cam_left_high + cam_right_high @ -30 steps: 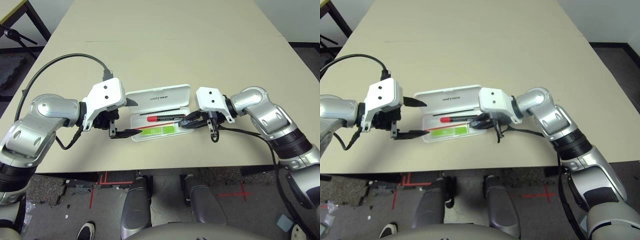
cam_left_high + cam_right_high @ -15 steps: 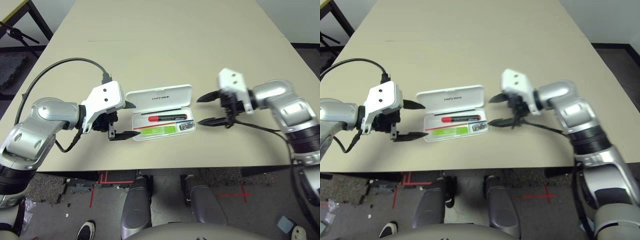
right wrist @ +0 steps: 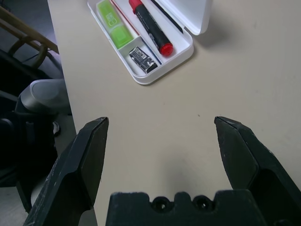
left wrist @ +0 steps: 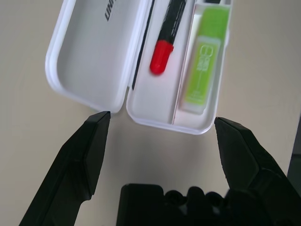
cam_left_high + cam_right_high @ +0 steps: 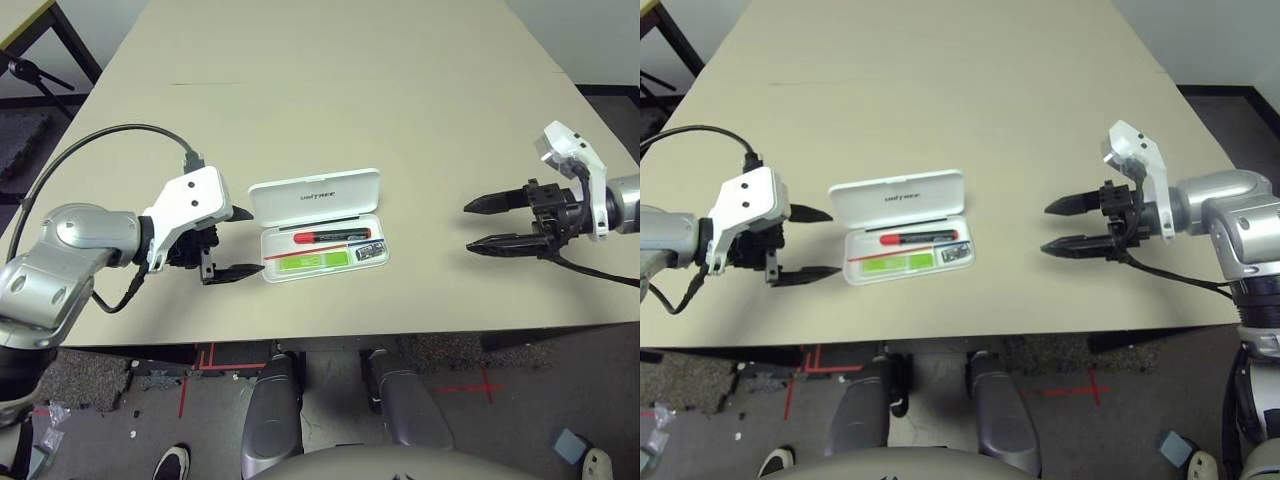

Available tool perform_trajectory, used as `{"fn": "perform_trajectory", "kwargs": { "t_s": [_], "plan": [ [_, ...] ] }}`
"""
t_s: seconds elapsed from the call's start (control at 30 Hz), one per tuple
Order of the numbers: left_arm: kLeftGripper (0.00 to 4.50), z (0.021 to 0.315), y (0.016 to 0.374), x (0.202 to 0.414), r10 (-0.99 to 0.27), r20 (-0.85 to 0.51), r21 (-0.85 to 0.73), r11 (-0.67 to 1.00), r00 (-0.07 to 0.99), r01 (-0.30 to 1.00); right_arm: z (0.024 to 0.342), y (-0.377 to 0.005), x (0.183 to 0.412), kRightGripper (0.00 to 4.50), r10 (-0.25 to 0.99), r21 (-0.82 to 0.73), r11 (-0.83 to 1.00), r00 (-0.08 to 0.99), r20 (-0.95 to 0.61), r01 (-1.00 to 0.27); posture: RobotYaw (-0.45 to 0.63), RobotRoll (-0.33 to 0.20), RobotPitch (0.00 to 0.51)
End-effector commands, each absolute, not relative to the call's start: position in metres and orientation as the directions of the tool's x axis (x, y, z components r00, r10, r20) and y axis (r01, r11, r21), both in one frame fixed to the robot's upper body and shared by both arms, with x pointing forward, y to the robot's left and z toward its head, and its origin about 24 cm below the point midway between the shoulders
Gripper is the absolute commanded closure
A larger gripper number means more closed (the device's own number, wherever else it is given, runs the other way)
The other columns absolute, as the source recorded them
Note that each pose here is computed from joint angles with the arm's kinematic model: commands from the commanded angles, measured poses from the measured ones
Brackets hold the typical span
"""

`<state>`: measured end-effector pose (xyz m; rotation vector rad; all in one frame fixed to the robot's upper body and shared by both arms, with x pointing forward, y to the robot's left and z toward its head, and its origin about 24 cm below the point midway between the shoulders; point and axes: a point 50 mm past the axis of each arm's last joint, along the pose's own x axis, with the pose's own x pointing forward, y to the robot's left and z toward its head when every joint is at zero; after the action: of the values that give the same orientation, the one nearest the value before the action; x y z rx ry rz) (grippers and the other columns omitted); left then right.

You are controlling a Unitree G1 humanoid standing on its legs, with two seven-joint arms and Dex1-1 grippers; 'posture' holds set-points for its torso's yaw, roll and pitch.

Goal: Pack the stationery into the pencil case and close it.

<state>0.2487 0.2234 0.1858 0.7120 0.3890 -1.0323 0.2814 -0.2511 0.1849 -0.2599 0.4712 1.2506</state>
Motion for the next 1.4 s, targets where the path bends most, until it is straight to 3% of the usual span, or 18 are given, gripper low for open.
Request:
{"fn": "perform_trajectory", "kwargs": {
  "t_s": [0.03,0.1,0.23,0.4,0.73,0.87,1.4],
  "plan": [
    [0.39,0.175,0.245,0.250,-0.513,-0.689,0.366,0.363,0.512,0.857,0.180,-0.244,0.281,0.00,0.851,0.058,0.285,0.225,-0.475,-0.957,0.00,0.000,0.172],
    [0.91,0.170,0.262,0.252,-0.413,-0.733,0.395,0.389,0.540,0.833,0.178,-0.242,0.281,0.00,0.852,0.059,0.285,0.225,-0.473,-0.957,0.00,0.000,0.172],
    [2.51,0.167,0.280,0.255,-0.311,-0.749,0.441,0.425,0.585,0.791,0.177,-0.242,0.281,0.00,0.851,0.058,0.288,0.228,-0.473,-0.956,0.00,0.000,0.173],
    [4.47,0.163,0.282,0.268,-0.308,-0.682,0.488,0.483,0.663,0.727,0.175,-0.242,0.282,0.00,0.848,0.053,0.290,0.231,-0.477,-0.955,0.00,0.000,0.173],
    [4.47,0.147,0.264,0.301,-0.334,-0.526,0.503,0.619,0.782,0.603,0.175,-0.241,0.284,0.00,0.842,0.039,0.298,0.243,-0.481,-0.954,-0.01,0.000,0.170],
    [4.47,0.143,0.258,0.315,-0.283,-0.492,0.512,0.671,0.823,0.536,0.174,-0.243,0.284,0.00,0.836,0.032,0.311,0.258,-0.484,-0.950,-0.02,0.000,0.169],
    [4.47,0.147,0.210,0.314,-0.544,-0.407,0.344,0.653,0.734,0.675,0.173,-0.247,0.282,0.00,0.828,0.027,0.332,0.278,-0.487,-0.943,-0.04,0.000,0.169]
  ]
}}
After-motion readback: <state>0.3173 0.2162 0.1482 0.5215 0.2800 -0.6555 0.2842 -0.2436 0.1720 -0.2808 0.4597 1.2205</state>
